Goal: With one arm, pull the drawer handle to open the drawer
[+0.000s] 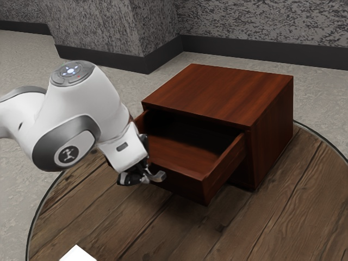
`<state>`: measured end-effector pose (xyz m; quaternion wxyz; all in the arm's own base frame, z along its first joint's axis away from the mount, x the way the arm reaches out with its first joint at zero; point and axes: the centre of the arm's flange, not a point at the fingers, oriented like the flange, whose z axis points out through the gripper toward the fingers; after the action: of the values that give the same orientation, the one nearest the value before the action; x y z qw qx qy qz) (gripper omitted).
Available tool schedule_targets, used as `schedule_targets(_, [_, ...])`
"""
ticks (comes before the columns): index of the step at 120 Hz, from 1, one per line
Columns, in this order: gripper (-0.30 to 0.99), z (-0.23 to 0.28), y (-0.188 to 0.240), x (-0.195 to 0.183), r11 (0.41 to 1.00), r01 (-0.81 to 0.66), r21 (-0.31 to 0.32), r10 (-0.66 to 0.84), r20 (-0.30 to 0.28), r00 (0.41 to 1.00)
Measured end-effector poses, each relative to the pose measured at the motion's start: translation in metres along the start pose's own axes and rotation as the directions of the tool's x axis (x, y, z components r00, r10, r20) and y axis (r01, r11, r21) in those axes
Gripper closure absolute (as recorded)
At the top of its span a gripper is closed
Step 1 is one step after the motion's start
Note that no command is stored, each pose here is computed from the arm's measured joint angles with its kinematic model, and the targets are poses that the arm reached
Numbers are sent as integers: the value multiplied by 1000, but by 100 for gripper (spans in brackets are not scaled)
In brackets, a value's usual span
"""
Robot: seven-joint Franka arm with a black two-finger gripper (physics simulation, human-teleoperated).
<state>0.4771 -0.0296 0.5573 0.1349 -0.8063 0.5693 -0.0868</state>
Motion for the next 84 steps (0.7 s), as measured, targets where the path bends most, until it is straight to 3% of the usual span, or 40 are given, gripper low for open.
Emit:
schedule_targets(10, [75, -2, 12, -12, 1000, 15, 0, -15, -3, 1000])
schedule_targets(21, [55, -3, 24, -19, 1000, 22, -6, -22, -8, 1000])
schedule_targets(35, [41, -3, 27, -21, 999, 27, -21, -27, -16, 1000])
schedule_targets(40, [43, -8, 26, -20, 999, 28, -18, -28, -21, 999])
schedule_targets(45, [53, -19, 22, -19, 1000, 27, -1, -27, -29, 999])
schedule_targets(55, [63, -92, 4, 0, 994, 11, 107, -4, -66, 998])
schedule_targets(59, [63, -143, -7, 9, 987, 18, 159, -3, -94, 996])
schedule_targets(64, [56, -194, -29, 3, 982, 68, 178, -48, -114, 992])
schedule_targets(75, [36, -214, -58, -41, 968, 241, 69, -234, -103, 967])
schedule_targets(84, [25, -209, -57, -51, 955, 294, -25, -295, -80, 952])
